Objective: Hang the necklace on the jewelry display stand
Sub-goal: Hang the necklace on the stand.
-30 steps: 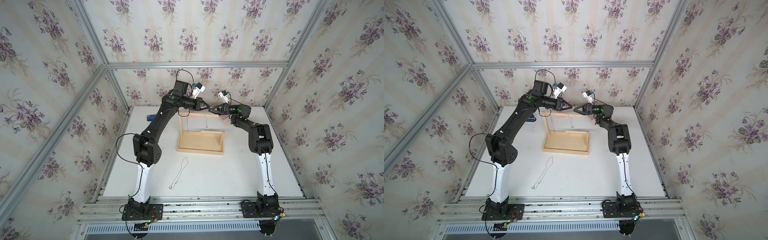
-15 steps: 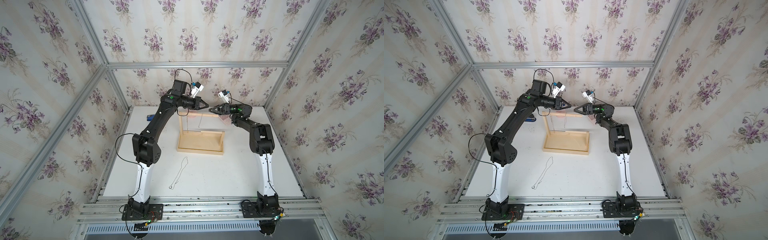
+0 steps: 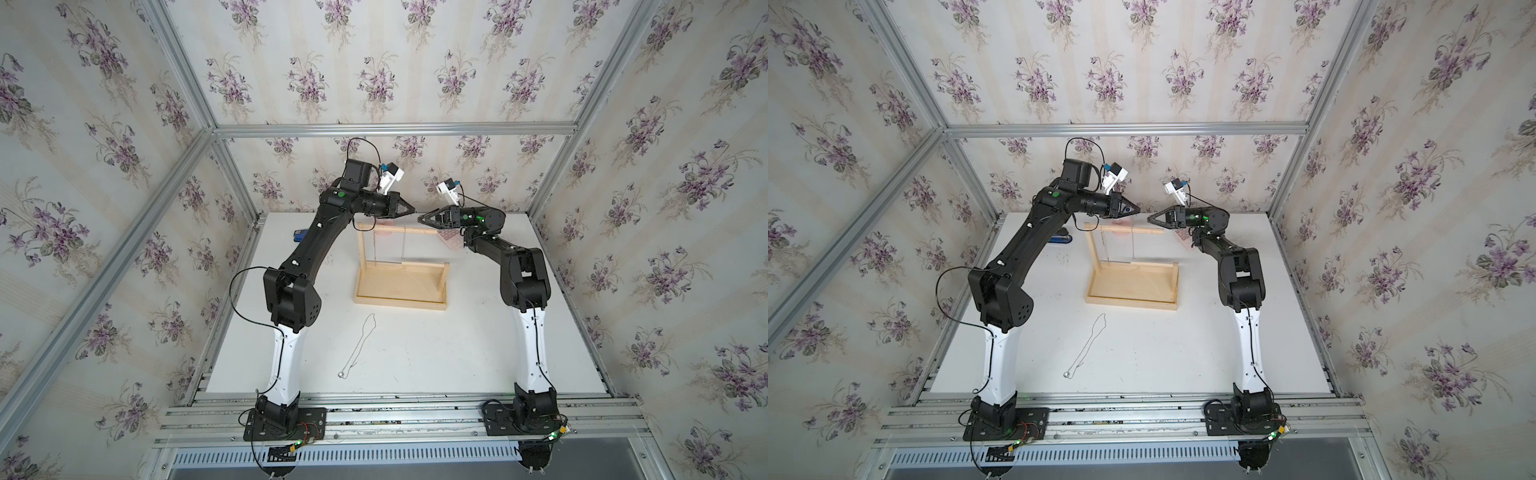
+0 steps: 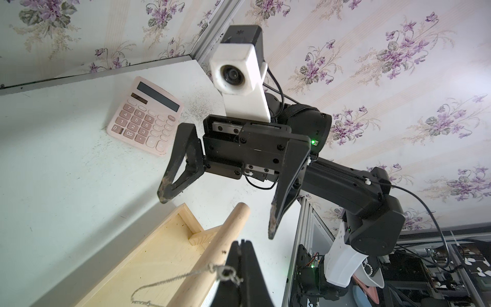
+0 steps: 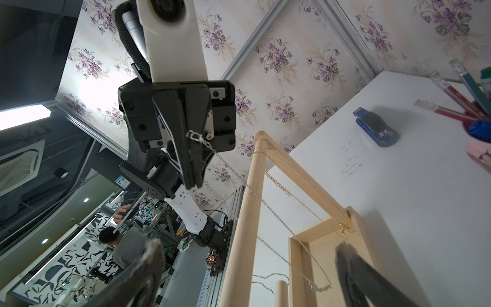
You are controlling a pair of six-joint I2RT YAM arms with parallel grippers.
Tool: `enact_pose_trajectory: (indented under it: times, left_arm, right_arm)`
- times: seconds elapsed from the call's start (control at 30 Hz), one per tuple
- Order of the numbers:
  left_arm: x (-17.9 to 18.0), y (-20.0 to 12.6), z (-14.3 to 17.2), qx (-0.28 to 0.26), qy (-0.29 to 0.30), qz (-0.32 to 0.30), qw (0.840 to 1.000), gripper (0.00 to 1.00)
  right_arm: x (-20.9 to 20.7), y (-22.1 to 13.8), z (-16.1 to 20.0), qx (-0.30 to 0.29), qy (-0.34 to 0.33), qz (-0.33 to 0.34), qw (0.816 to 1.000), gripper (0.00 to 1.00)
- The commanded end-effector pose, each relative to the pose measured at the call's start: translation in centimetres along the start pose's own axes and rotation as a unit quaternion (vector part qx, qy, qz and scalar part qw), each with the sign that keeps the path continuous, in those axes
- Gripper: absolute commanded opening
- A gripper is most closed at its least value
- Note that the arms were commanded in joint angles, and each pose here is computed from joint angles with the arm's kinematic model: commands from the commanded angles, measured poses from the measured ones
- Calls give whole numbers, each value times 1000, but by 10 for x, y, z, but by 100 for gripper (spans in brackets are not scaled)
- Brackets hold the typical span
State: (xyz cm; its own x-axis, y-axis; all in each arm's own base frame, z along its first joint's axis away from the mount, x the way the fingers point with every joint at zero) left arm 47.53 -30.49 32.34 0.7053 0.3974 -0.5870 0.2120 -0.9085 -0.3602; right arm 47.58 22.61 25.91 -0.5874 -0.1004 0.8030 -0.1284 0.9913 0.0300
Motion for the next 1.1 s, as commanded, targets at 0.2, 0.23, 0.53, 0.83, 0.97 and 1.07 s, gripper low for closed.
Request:
enact_pose_trajectory:
  times: [0.2,0.23,0.53,0.83,0.97,1.07]
  left_arm:
    - [-6,-3,-8,-14,10,5,1000,0]
    - [-6,-4,-7,-13,10,3,1000,0]
    - [-10,-9,-1,-1,15,-6,1000,0]
    - [-4,-14,20,31,9,-32,999,0]
    - [0,-19,26,35,12,-49,998,0]
    - [3,-21,28,39,8,-53,998,0]
  right_arm:
    - [14,-12,15,56,-85,33,994,100]
    - [14,-12,15,56,-85,34,994,100]
    - [12,-26,4,16,-82,29,996,100]
    - [14,-40,-4,-13,-78,30,996,100]
    - [21,-41,-3,-18,-86,29,996,100]
    - [28,-40,-5,-17,-92,29,995,100]
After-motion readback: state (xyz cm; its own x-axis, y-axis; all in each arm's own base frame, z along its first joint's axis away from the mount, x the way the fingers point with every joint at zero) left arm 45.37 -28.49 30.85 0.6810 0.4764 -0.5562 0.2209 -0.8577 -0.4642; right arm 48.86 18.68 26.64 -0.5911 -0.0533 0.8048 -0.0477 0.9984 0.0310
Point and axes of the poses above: each gripper's point midway between its finger pads, its own y axis out along the fingers, its own x axis along the line the jaws close on, z = x × y, the point moved 2 cm from there along -y, back along the fingers, and after that the axes turned 7 degrees about y, right-handed, at the moved point
